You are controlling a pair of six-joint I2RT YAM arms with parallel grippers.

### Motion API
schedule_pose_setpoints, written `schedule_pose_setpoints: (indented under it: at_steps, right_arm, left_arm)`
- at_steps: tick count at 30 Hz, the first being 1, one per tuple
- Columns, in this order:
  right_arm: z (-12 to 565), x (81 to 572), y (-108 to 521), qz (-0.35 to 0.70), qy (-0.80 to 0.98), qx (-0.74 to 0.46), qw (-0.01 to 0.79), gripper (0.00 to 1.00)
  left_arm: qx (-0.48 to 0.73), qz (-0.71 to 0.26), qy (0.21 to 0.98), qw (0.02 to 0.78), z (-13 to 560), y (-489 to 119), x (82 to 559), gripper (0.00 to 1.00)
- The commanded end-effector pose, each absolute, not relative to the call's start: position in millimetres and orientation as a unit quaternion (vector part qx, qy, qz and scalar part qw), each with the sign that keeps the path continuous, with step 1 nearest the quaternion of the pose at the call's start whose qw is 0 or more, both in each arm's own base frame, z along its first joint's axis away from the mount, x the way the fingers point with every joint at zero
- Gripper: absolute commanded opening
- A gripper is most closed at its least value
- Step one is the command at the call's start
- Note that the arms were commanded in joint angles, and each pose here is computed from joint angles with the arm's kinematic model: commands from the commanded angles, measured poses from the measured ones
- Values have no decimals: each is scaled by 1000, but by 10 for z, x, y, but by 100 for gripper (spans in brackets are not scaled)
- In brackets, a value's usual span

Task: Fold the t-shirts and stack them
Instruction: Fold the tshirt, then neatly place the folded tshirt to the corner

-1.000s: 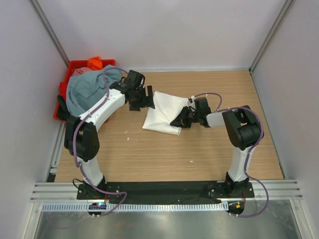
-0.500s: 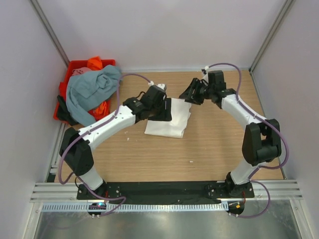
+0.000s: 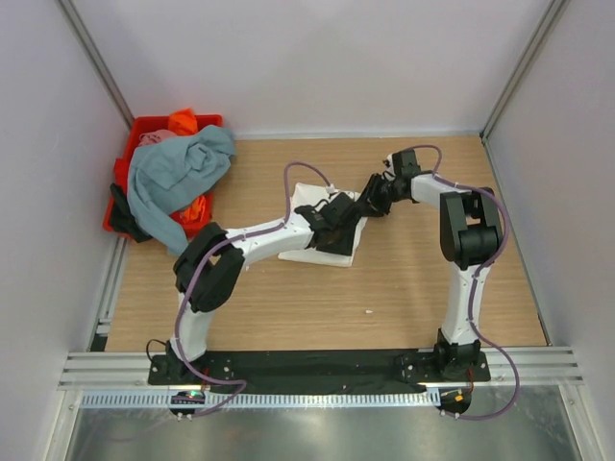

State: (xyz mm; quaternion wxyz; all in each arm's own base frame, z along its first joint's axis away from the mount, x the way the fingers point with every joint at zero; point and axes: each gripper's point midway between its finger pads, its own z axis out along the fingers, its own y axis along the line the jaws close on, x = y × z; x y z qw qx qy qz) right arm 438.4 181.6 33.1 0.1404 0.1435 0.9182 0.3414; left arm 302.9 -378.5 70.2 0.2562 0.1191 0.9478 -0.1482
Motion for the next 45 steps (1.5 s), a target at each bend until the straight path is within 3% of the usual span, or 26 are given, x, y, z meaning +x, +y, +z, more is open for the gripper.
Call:
schedule_pose_setpoints:
  at_steps: [1,7,12,14,15,18,21,24,29,30,33,39,45]
  right_arm:
    - [270,4606,1713,331,919,146,158,38]
    - [-2,4640,1604,300,928,163,146,37]
    - [53,4686,1624,307,926,157,151,37]
    - [167,4723,1621,305,927,149,156,38]
    - [266,4742,1640,313,925,144,162,44]
    - [654,4806,1632,316,921,125,189,60]
    - [1210,4851,1649,329,911,103,228,76]
    - [1723,4806,1589,322,903,89,269,82]
    - [1888,4420,1305,266,909,117,300,85]
    - [1665,4231,1269,256,918,130,275,85]
    - [1585,3922,1250,261,916,139,271,85]
    - [905,3268,1275,272,927,162,202,84]
    - [660,3299,1362,281,927,165,186,78]
  left_arm:
    - [112,-133,951,257,481,-3828,2888,49]
    - [139,-82,963,217,-118,-3759,2224,48]
    - [146,-67,965,206,-158,-3741,2104,50]
    - [149,-75,959,227,115,-3830,2185,59]
    - [154,-65,958,231,226,-3792,2195,72]
    - [166,-76,946,269,870,-3816,2295,86]
    - [170,-73,932,312,1539,-3690,2371,94]
    - [162,-85,916,356,2168,-3482,2394,100]
    - [132,-112,900,400,2750,-2948,2455,100]
    - [116,-112,895,415,2884,-2711,2526,100]
    - [94,-101,902,408,2815,-2272,2632,100]
    - [94,-50,907,406,2405,-1707,2657,100]
    - [77,-29,915,394,2148,-1526,2697,100]
